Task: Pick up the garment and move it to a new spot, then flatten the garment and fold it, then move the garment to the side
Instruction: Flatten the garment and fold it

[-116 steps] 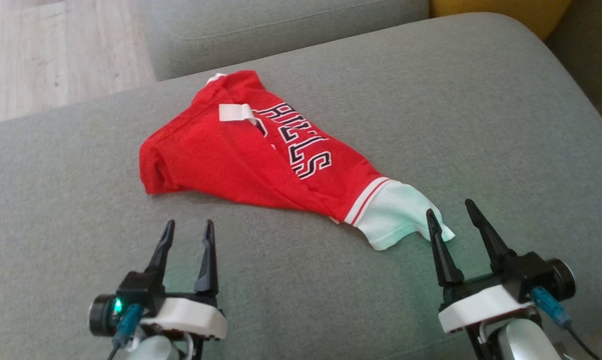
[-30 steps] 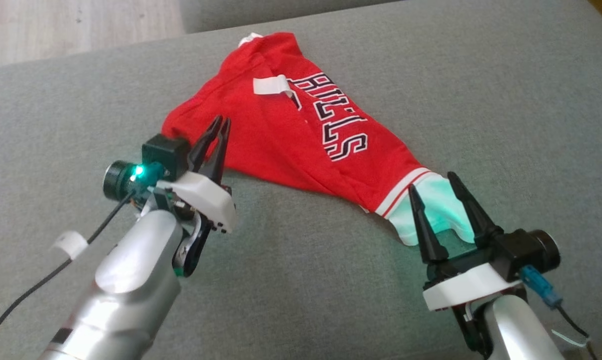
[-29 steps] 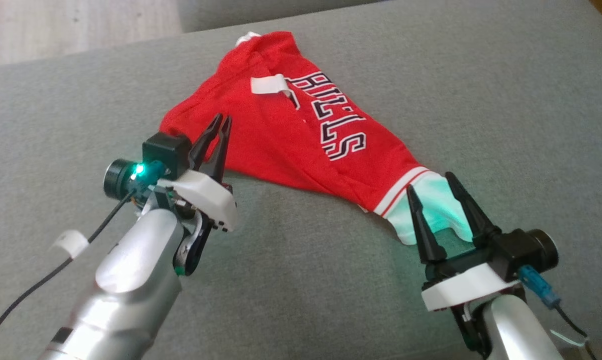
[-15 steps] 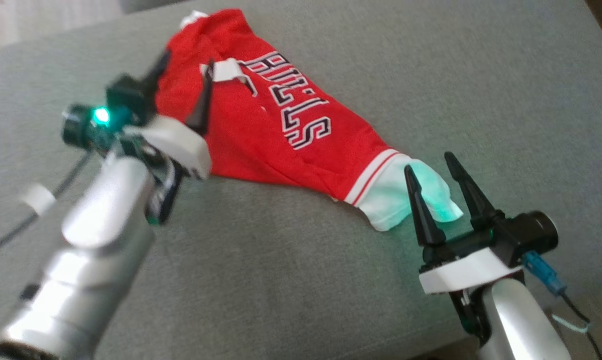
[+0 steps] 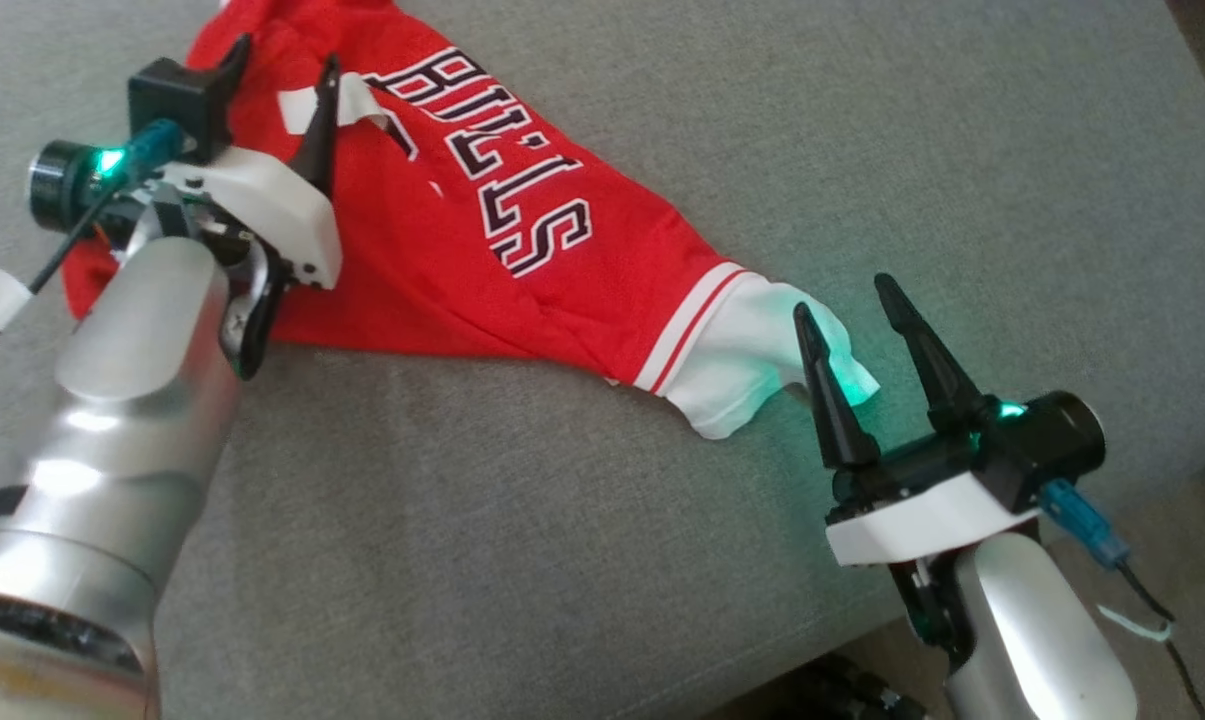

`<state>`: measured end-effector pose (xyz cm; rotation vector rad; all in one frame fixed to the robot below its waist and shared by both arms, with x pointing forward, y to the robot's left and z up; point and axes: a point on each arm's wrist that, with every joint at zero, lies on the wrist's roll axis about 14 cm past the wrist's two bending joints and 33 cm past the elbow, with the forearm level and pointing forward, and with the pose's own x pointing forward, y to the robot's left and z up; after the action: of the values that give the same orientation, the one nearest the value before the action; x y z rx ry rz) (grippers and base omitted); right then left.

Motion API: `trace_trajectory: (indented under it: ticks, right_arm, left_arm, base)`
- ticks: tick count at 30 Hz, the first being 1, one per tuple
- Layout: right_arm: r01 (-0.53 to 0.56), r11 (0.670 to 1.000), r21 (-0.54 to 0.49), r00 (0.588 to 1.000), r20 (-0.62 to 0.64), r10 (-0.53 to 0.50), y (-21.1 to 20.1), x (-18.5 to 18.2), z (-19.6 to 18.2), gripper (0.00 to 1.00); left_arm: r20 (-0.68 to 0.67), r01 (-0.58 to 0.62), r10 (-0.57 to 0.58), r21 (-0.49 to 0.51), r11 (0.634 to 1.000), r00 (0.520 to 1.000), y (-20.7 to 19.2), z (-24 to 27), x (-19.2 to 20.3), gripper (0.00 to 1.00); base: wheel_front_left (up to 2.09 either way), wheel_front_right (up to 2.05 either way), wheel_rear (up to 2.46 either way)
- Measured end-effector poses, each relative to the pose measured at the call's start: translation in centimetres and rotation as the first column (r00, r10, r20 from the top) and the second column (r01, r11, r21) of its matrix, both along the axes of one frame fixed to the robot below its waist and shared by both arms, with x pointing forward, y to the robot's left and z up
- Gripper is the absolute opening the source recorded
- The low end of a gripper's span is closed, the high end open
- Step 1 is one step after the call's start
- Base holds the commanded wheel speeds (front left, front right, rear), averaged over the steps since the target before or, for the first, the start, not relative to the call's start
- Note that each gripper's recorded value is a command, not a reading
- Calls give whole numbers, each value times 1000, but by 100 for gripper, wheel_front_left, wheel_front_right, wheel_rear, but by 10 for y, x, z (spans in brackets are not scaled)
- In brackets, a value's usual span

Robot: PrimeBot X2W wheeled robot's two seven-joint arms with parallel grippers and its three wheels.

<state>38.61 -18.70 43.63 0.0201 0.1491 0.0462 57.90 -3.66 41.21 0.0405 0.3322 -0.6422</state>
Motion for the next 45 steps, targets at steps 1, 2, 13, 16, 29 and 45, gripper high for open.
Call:
trace_trajectory:
  ticks: [1, 2, 13, 16, 29, 45]
  right_arm:
    - [3, 1000, -3, 1000, 0, -3, -2, 1, 0, 100]
    - [6, 1000, -6, 1000, 2, -6, -3, 2, 1, 100]
    - [11, 1000, -10, 1000, 9, -11, -4, -2, 4, 100]
    - [9, 1000, -10, 1000, 12, -9, -4, -3, 6, 100]
    - [8, 1000, -10, 1000, 4, -8, -3, -4, 3, 100]
    - [-12, 1000, 2, 999, 44, 12, 4, -1, 15, 100]
  left_arm:
    - [-3, 0, 0, 2, 1000, 1000, 0, -3, 2, 100]
    - [-7, -1, 1, 4, 1000, 1000, 0, -5, 3, 100]
    - [-24, -17, 18, 47, 999, 1000, 9, -14, 10, 100]
    - [-24, -18, 19, 61, 998, 1000, 10, -15, 11, 100]
    - [-50, 5, -3, 55, 998, 999, 2, -25, 2, 40]
    - [9, -4, 4, -55, 998, 1000, -9, 11, -14, 0]
  base:
    - [0, 0, 0]
    - [0, 0, 0]
    - [0, 0, 0]
    - [0, 0, 0]
    - [0, 0, 0]
    - [0, 0, 0]
